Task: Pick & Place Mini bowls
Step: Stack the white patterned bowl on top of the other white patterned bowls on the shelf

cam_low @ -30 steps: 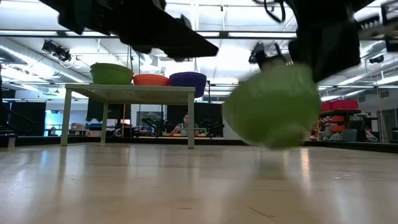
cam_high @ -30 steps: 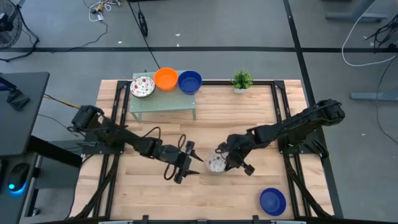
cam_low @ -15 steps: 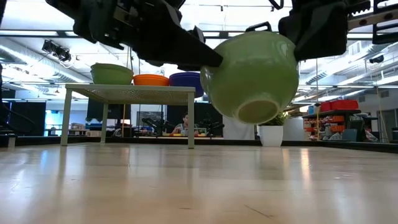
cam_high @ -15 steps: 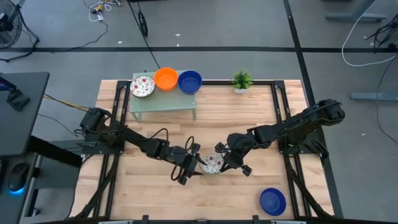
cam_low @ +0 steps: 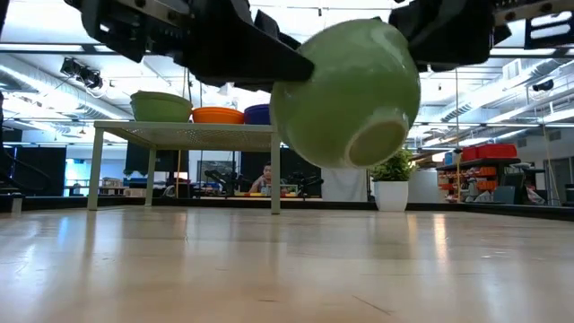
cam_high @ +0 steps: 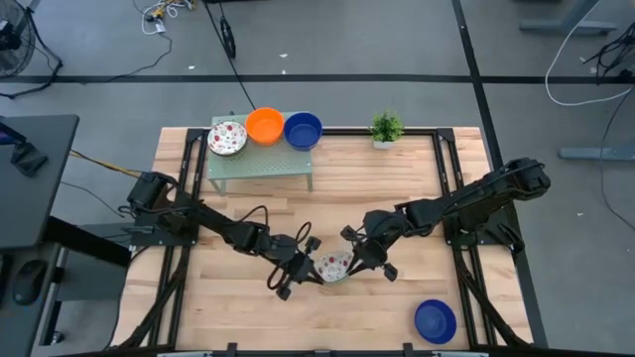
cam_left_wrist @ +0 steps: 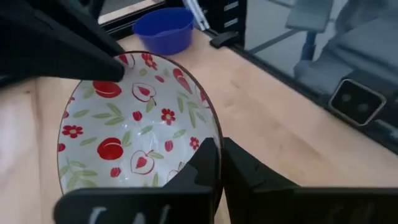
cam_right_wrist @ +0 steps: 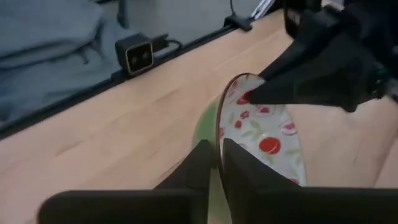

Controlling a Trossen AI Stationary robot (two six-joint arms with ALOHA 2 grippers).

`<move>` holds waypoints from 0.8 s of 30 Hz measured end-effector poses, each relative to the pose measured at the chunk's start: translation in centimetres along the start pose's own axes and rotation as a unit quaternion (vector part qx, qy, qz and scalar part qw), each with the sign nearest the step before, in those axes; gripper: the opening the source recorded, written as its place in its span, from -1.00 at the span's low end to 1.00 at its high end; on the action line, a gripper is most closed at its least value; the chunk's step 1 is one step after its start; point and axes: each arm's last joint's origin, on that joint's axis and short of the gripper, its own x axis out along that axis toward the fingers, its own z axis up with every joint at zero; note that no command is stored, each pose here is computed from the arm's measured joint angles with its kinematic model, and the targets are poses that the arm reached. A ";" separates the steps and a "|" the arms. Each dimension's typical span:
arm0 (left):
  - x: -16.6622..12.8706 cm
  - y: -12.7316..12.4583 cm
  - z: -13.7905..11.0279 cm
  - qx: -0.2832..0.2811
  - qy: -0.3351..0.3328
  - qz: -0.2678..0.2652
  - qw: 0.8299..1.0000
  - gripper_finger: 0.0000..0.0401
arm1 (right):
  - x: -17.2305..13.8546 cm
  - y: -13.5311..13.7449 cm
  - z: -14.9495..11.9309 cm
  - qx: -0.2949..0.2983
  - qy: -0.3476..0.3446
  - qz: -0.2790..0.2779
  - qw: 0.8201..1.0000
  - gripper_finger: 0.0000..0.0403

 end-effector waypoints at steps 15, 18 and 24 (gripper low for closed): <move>-1.1 -1.8 3.8 -0.048 0.114 0.032 0.992 -0.94 | -1.9 1.9 3.0 0.020 -0.057 0.006 0.998 -0.30; -2.9 -2.6 6.7 -0.051 0.200 0.084 0.975 -0.95 | -1.9 2.8 2.8 0.041 -0.032 0.023 0.998 -0.32; -9.3 -1.3 13.1 -0.086 0.298 0.225 0.924 -0.95 | -1.1 4.2 1.0 0.051 0.011 0.006 0.999 -0.40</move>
